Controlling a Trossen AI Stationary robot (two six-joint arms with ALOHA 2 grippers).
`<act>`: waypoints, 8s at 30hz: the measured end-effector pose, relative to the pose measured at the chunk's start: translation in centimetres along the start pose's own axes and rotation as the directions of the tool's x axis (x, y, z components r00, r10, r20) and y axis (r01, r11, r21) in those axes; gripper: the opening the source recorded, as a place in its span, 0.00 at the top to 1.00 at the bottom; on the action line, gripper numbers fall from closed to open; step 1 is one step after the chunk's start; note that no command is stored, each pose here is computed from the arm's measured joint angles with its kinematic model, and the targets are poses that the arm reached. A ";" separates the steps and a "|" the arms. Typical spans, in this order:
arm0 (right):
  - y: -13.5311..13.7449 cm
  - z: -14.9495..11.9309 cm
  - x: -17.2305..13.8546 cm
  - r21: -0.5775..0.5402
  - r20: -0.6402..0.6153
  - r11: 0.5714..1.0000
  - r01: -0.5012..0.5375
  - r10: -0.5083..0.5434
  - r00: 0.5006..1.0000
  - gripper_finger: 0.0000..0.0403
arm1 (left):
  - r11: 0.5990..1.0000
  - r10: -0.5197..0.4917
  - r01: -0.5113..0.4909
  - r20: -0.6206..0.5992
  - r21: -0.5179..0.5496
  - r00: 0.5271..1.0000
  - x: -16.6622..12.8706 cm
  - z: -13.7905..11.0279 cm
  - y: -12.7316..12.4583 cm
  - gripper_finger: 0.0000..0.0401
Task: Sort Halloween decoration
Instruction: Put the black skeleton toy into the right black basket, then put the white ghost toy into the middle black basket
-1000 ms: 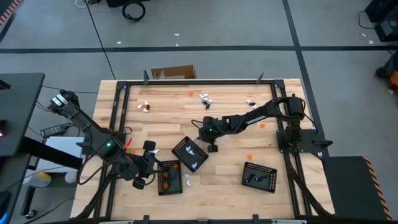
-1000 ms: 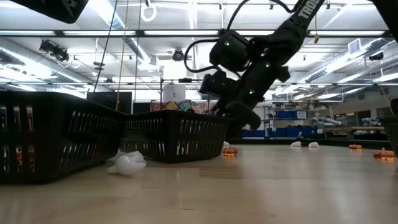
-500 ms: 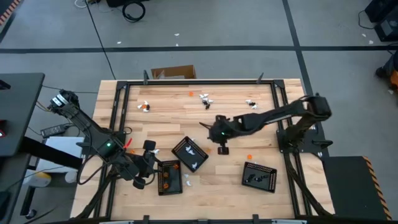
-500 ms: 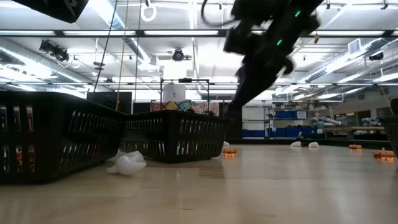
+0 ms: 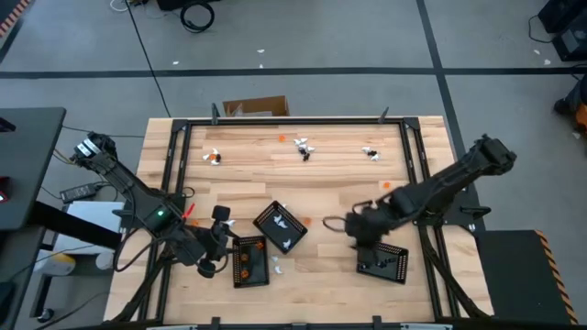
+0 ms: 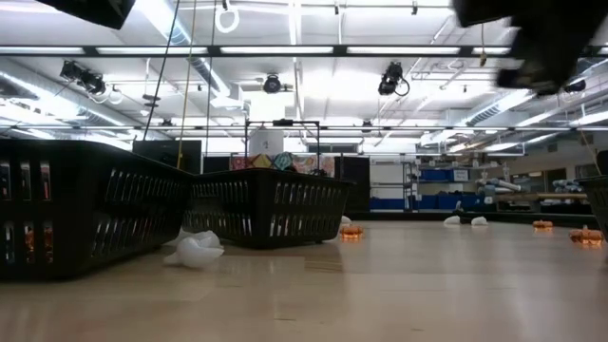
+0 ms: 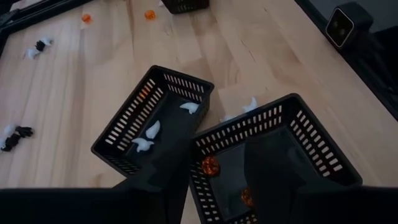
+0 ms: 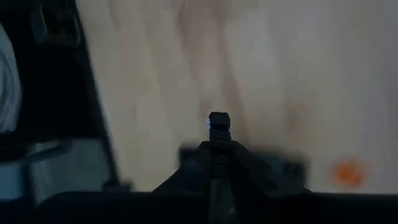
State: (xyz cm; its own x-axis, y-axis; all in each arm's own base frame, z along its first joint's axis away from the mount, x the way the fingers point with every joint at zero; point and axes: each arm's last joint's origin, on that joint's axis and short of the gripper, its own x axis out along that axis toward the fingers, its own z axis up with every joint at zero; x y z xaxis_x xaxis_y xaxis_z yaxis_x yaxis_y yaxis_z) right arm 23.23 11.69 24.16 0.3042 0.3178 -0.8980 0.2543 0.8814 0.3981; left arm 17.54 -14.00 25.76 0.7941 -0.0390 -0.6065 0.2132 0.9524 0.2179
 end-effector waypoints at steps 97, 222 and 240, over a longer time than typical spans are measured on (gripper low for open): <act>-9.5 10.7 8.9 -0.228 0.344 0.873 0.431 -0.341 0.875 0.45 | 0.996 0.073 -0.076 0.077 0.037 0.994 0.4 1.0 0.9 0.61; -26.2 23.2 2.6 0.016 0.251 0.949 0.316 -0.310 0.917 0.96 | 0.879 0.426 -0.459 0.220 0.131 0.878 -0.4 -5.1 12.8 0.61; -22.5 24.0 4.0 -0.175 0.316 0.917 0.357 -0.291 0.903 0.65 | 0.879 0.425 -0.458 0.222 0.129 0.878 -0.5 -5.1 12.7 0.61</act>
State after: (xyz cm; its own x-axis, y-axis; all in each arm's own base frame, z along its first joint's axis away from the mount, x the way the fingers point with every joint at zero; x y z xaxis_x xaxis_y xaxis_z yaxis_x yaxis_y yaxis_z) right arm 40.76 -15.28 16.07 0.4905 -0.0797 -0.8678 0.1808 0.9834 0.0118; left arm 17.02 -0.31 24.93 0.9137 0.3034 -0.2705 -0.1031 0.8166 0.5680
